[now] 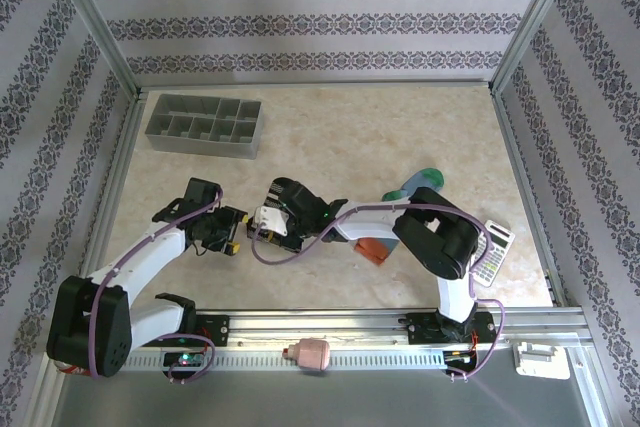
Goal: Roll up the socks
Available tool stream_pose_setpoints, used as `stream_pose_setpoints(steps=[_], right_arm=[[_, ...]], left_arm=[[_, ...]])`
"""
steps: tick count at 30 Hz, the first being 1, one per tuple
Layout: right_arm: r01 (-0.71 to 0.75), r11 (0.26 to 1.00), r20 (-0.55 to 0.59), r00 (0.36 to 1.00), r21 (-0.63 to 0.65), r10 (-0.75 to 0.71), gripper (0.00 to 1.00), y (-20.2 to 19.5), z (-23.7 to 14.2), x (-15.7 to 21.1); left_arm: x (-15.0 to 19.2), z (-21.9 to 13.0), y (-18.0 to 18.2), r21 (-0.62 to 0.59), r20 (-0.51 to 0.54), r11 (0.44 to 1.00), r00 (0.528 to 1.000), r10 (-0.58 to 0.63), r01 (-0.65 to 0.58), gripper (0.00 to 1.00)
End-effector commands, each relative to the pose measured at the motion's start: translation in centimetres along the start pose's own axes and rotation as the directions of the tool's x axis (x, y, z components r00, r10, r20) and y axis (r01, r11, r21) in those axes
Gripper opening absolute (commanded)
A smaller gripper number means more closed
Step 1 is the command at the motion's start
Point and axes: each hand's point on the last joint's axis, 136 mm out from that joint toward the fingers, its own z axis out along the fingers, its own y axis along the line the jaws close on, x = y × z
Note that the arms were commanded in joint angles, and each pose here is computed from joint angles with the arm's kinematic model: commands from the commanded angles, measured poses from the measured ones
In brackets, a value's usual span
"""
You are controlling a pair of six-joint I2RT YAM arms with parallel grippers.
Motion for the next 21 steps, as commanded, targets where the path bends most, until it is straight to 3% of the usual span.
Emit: stream_pose_setpoints(steps=[1, 9, 14, 21], right_arm=[[-0.262, 0.943, -0.212, 0.952, -0.206, 0.219, 0.0, 3.6, 1.0, 6.0], [-0.522, 0.799, -0.297, 0.846, -0.299, 0.442, 0.0, 2.9, 1.5, 6.6], [-0.63, 0.703, -0.326, 0.775, -0.329, 0.541, 0.0, 2.3, 1.8, 6.7], [-0.691, 0.635, -0.347, 0.723, -0.346, 0.597, 0.0, 1.4, 2.1, 6.5]], left_arm=[[1.4, 0.0, -1.9, 0.107, -0.052, 0.992, 0.996, 0.07, -0.064, 0.61], [3.0, 0.9, -3.9, 0.243, -0.104, 0.964, 0.985, 0.139, -0.11, 0.65], [3.1, 1.9, -2.8, 0.19, -0.118, 0.975, 0.983, 0.137, -0.113, 0.61], [2.7, 2.4, -2.0, 0.132, -0.096, 0.981, 0.983, 0.158, -0.145, 0.61]])
